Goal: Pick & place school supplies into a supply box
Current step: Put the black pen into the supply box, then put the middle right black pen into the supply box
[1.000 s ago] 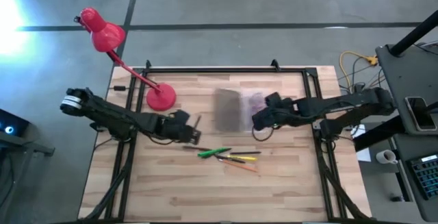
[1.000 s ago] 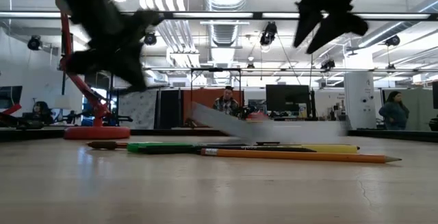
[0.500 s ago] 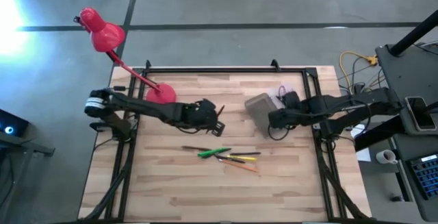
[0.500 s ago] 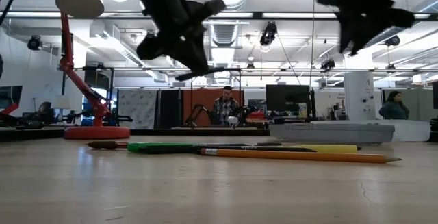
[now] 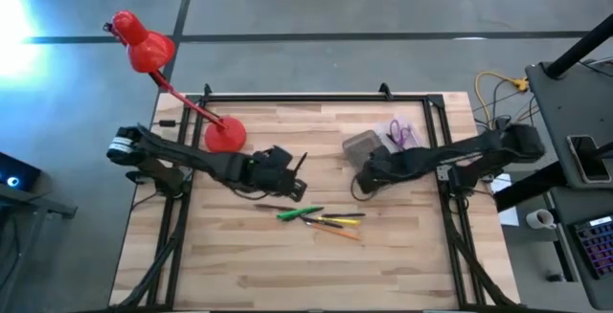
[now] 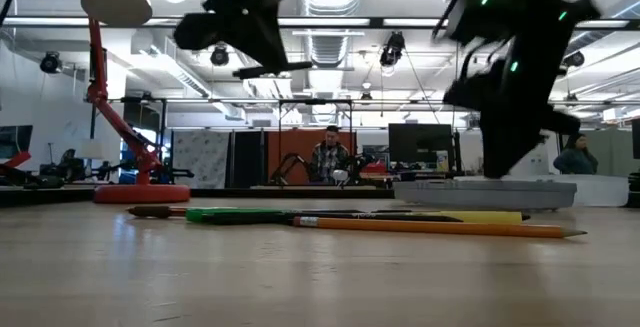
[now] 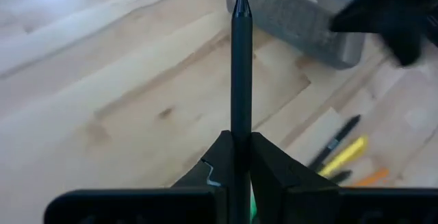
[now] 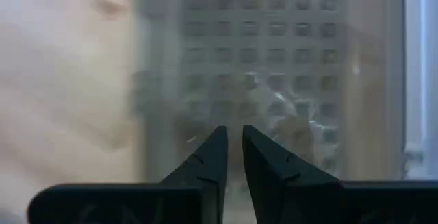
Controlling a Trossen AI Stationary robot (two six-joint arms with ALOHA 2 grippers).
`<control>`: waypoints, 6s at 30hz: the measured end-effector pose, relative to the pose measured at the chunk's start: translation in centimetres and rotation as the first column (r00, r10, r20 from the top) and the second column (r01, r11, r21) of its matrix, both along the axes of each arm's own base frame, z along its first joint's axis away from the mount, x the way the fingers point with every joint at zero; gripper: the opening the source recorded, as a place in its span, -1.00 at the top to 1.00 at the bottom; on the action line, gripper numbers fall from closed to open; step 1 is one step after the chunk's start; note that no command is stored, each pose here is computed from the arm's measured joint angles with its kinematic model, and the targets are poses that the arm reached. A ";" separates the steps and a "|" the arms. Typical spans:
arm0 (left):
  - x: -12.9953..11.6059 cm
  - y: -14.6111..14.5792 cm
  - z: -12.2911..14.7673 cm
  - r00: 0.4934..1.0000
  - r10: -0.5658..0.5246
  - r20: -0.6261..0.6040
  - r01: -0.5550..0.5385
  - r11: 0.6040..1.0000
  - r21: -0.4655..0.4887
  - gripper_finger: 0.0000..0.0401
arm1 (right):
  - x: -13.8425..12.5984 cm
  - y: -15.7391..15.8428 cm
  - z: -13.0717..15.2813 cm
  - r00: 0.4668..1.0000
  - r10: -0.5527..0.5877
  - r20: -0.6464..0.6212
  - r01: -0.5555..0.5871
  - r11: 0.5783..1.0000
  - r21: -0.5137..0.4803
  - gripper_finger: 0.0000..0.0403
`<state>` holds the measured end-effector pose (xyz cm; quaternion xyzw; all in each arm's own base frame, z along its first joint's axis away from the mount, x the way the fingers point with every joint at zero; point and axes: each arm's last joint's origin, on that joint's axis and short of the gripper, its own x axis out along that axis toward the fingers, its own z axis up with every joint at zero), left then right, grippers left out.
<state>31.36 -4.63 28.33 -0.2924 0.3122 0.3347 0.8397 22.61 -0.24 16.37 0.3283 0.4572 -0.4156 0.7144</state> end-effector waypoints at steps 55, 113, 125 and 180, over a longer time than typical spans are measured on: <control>-5.3 -6.1 2.9 0.989 0.042 0.140 -0.052 0.996 0.068 0.94 | 13.7 -7.3 11.2 0.944 0.247 0.216 -0.214 0.962 -0.167 0.83; 4.0 2.8 -3.2 0.995 -0.091 0.047 0.093 0.994 -0.051 0.70 | -0.1 2.2 9.7 0.850 0.436 0.295 -0.461 0.887 0.017 0.83; -3.3 -1.4 -5.1 0.973 -0.139 0.186 0.156 0.984 -0.083 0.70 | 3.6 6.8 2.7 0.702 0.708 0.078 -0.712 0.693 0.113 0.48; -7.6 -3.6 -9.1 0.952 -0.098 0.289 0.154 0.972 -0.176 0.69 | 10.5 3.2 4.7 0.870 -0.070 0.489 -0.004 0.989 0.149 0.89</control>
